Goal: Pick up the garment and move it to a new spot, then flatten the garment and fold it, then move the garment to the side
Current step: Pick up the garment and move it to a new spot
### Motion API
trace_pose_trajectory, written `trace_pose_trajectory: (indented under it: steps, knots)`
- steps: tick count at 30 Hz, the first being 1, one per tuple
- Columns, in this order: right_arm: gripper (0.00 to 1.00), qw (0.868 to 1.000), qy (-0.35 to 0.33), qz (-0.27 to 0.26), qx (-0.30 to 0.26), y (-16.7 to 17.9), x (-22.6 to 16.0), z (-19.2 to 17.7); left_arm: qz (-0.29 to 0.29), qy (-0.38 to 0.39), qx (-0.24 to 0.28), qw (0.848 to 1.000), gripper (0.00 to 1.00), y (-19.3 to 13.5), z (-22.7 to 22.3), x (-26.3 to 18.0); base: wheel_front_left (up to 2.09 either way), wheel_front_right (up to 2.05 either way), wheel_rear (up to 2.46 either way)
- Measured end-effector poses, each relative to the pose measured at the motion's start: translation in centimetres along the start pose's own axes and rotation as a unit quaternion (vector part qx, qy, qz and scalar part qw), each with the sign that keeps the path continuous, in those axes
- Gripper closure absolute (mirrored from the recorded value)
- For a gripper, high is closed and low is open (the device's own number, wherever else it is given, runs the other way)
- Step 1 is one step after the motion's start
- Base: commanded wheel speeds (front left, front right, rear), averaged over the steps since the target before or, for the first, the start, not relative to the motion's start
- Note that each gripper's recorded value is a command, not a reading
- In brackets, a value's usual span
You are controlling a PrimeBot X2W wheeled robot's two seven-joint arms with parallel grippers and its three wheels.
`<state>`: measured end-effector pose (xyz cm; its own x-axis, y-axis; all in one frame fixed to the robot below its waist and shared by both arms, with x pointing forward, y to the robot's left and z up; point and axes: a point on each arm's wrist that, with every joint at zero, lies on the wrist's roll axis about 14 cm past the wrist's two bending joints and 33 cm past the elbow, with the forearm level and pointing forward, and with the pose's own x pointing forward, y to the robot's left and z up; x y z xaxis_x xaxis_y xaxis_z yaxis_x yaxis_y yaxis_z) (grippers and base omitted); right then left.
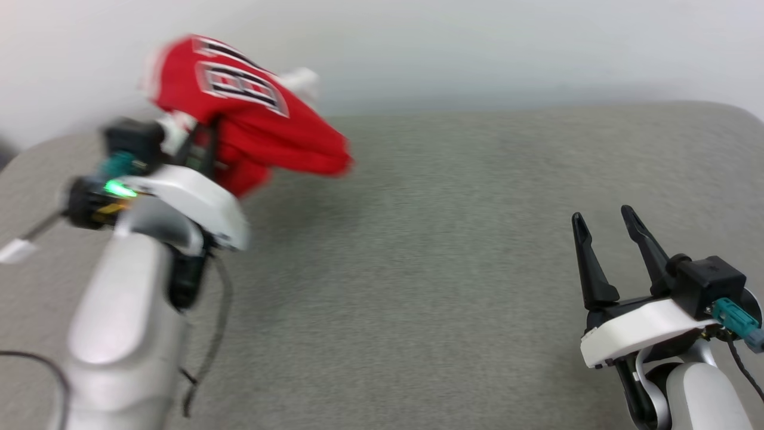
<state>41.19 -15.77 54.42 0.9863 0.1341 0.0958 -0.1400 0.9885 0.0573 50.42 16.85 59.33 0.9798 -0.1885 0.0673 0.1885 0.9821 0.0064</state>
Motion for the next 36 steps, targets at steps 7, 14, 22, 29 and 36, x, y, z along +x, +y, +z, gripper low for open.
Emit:
trace_pose_trajectory:
  steps: [7, 14, 22, 29, 36]
  knots:
    - [0.00, 0.998, 0.007, -0.060, -0.009, -4.0, -2.4, 0.1, -0.168, 0.065, -0.033, 0.983, 1.00, -13.8, -5.3, 0.4, 0.00, 0.00, 0.00]
    - [0.00, 0.994, 0.025, -0.106, -0.011, -6.8, -4.3, -1.0, -0.268, 0.183, -0.068, 0.944, 0.93, -22.2, -13.8, -4.6, 0.00, 0.00, 0.00]
    - [0.00, 0.993, 0.034, -0.115, -0.011, -7.4, -4.3, -1.8, -0.269, 0.172, -0.081, 0.944, 0.00, -23.4, -14.6, -6.9, 0.00, 0.00, 0.00]
    - [0.00, 0.996, 0.028, -0.083, -0.013, -5.4, -3.0, -1.3, -0.208, 0.040, -0.075, 0.974, 0.00, -19.7, -8.4, -5.3, 0.00, 0.00, 0.00]
    - [0.00, 0.998, 0.019, -0.057, -0.016, -3.6, -2.4, -0.4, -0.079, -0.027, -0.076, 0.994, 0.00, -12.0, -5.0, -5.2, 0.00, 0.00, 0.00]
